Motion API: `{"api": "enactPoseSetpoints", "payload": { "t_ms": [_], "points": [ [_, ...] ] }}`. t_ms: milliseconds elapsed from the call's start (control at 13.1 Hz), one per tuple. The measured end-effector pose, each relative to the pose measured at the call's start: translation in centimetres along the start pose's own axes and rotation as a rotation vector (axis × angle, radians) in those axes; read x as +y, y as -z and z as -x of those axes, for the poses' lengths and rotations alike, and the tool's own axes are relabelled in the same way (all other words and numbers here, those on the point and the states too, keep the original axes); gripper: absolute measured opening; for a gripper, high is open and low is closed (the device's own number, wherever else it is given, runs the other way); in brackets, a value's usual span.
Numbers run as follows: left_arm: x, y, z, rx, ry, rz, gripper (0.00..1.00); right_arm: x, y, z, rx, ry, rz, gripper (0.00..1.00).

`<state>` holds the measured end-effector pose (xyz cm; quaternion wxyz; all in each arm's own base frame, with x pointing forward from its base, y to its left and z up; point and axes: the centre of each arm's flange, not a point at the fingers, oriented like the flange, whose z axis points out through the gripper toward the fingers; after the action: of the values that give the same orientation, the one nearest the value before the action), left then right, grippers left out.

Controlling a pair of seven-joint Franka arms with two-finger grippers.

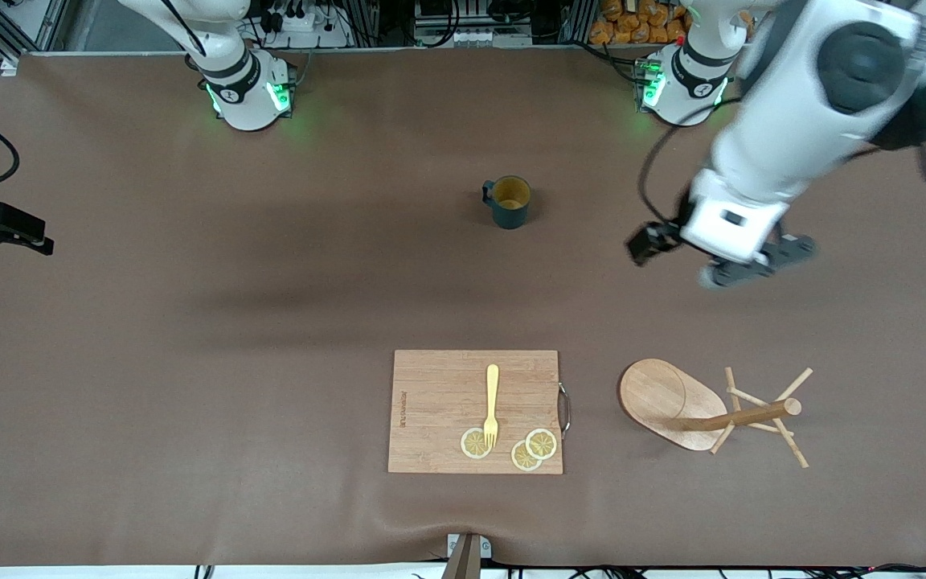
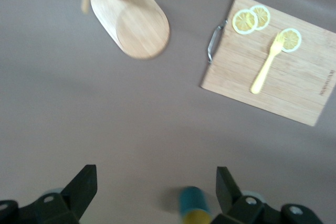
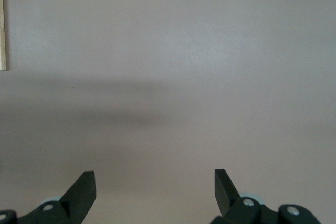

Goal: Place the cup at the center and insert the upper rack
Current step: 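Reach the left gripper over to the teal mug's handle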

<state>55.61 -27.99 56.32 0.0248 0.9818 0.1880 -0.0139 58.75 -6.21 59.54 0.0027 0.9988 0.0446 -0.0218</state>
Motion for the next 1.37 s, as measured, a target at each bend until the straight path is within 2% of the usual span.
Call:
{"api": "enactPoseSetpoints", "payload": {
  "t_ms": [304, 608, 761, 989, 1217, 1369],
  "points": [
    [6.7, -1.0, 9.0, 0.008, 0.175, -0.023, 1.00, 0.4, -1.7, -0.8, -0.022, -0.004, -0.006, 1.00],
    [12.9, -5.3, 20.2, 0.121, 0.307, -0.101, 1.00, 1.3, -2.9, -1.8, -0.005, -0.015, -0.005, 1.00],
    [15.3, -8.7, 25.3, 0.178, 0.346, -0.135, 1.00, 2.7, -3.7, -1.9, -0.014, -0.036, -0.008, 1.00],
    [17.6, -14.7, 30.4, 0.255, 0.372, -0.186, 1.00, 3.4, -4.4, -2.1, -0.019, -0.044, -0.010, 1.00],
    [19.1, -22.0, 36.1, 0.378, 0.390, -0.222, 1.00, 4.0, -4.5, -2.2, -0.009, -0.052, -0.009, 1.00],
    [19.3, -26.5, 38.7, 0.434, 0.401, -0.273, 1.00, 4.2, -4.7, -2.2, -0.010, -0.055, -0.009, 1.00]
  ]
}}
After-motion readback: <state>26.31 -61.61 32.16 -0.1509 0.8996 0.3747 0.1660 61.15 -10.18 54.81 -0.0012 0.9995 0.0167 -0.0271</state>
